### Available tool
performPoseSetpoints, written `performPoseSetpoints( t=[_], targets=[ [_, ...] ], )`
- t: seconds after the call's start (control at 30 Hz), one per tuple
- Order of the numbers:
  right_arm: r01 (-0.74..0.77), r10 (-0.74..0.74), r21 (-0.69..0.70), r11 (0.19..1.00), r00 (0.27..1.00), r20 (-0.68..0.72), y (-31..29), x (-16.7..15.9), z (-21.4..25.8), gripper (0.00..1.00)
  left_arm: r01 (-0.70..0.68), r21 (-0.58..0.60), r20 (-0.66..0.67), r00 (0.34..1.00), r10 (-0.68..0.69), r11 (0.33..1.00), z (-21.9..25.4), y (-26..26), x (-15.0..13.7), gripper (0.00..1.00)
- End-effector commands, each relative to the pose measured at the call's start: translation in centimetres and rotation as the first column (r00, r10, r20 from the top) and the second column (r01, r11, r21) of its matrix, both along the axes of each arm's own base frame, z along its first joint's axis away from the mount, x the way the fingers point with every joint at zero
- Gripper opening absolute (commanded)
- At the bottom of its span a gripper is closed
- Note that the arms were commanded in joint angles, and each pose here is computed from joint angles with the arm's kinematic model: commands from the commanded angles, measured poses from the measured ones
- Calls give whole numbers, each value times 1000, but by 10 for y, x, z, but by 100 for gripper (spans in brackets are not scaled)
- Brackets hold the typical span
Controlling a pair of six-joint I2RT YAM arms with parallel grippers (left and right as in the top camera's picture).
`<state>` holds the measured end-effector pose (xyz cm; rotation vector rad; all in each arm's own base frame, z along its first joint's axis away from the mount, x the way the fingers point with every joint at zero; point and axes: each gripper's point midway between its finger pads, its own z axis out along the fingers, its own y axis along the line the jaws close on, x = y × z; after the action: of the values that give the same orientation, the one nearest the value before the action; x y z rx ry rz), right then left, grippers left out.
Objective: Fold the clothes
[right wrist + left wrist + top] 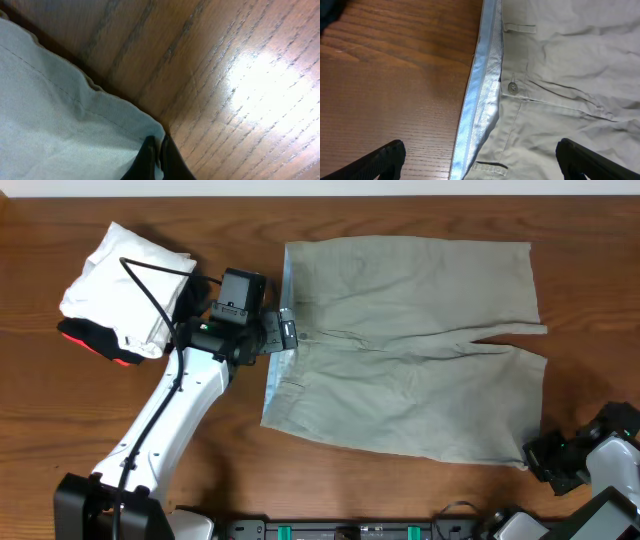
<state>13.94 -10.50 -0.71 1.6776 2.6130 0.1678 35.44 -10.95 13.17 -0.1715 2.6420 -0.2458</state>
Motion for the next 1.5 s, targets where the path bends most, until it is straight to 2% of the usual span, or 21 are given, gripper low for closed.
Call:
performPoseSetpoints(
  t=[0.0,0.43,0.5,0.57,0.77,1.07,1.2,1.3,1.47],
  targets=[
    [2,-2,1,1000,1000,-16,2,-5,-5,1,-5,9,14,1000,5,1000,5,3,4,98],
    [2,-2,-1,1000,1000,-8,1,-3,-5,1,17,27,-7,1000,-17,999,2,4,-1,98],
    [2,-2,-1,1000,1000,-8,1,-4,-5,1,-17,18,-64,998,18,1000,-3,7,-13,100],
    [2,-2,-1,1000,1000,-8,1,-3,-5,1,-83,19,-151,985,85,996,-12,12,-31,94],
    [2,-2,-13,1000,1000,-2,-2,-2,-5,1,-160,79,-339,924,178,984,-34,26,-79,94],
    [2,-2,-13,1000,1000,-1,-2,-2,-5,1,-205,100,-439,869,228,974,-74,32,-113,93],
    [2,-2,-14,1000,1000,-1,-2,-2,-5,1,-247,46,-475,847,238,968,-94,24,-124,93],
    [1,-1,-14,1000,1000,-1,-2,-1,-5,1,-290,11,-496,829,257,957,-108,19,-131,89],
    [0,0,-13,1000,1000,-1,-2,-1,-5,1,-367,17,-509,798,324,930,-128,23,-143,83]
  ],
)
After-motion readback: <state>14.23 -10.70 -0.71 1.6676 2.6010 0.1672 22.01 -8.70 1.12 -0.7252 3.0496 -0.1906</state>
